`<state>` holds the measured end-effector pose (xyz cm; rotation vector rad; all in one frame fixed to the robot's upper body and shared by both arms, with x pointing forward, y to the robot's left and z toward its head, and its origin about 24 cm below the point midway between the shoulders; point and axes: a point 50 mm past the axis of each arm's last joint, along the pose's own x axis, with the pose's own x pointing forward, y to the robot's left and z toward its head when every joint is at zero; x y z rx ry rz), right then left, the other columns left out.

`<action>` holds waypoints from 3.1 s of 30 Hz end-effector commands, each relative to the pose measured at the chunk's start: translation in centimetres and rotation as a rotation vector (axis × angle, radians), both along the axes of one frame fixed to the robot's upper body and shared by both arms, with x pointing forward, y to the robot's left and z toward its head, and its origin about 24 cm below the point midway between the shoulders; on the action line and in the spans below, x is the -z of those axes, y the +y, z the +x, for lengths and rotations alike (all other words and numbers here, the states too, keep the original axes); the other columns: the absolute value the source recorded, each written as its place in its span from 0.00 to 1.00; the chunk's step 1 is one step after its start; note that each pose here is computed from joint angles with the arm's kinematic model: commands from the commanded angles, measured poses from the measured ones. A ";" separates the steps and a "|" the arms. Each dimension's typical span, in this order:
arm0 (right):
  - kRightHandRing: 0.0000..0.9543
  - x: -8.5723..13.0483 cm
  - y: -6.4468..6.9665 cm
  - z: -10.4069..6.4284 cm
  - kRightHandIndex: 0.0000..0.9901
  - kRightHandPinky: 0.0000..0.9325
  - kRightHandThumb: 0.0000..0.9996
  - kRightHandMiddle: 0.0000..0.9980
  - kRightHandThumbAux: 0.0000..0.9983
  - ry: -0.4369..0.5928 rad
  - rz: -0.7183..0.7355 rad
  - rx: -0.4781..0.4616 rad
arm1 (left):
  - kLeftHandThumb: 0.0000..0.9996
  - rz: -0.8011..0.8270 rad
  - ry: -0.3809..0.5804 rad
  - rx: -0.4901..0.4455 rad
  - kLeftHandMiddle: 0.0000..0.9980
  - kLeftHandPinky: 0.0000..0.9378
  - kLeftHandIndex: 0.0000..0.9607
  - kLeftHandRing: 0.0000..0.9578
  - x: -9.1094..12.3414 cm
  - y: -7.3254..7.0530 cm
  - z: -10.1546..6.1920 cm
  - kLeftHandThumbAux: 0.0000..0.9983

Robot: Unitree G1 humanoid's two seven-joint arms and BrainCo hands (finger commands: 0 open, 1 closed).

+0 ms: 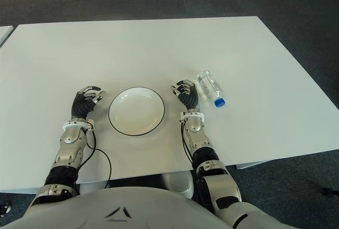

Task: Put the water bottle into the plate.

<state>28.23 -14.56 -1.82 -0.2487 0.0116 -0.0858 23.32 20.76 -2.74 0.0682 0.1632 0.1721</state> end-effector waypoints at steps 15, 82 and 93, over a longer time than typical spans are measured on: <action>0.67 -4.6 0.1 -2.0 0.44 0.69 0.71 0.64 0.73 -0.285 -0.086 0.001 | 0.71 -0.012 0.085 -0.015 0.89 0.93 0.46 0.92 1.4 -0.6 -1.4 0.72; 0.00 -2.5 -5.0 5.1 0.00 0.00 0.50 0.00 0.18 0.273 -0.858 0.275 | 0.70 -0.033 0.072 -0.032 0.88 0.90 0.46 0.90 1.5 -0.6 -1.2 0.72; 0.00 -1.7 -5.2 5.9 0.00 0.00 0.44 0.00 0.22 0.560 -0.937 0.160 | 0.70 -0.051 0.083 -0.050 0.87 0.90 0.46 0.90 1.8 -0.4 -1.2 0.72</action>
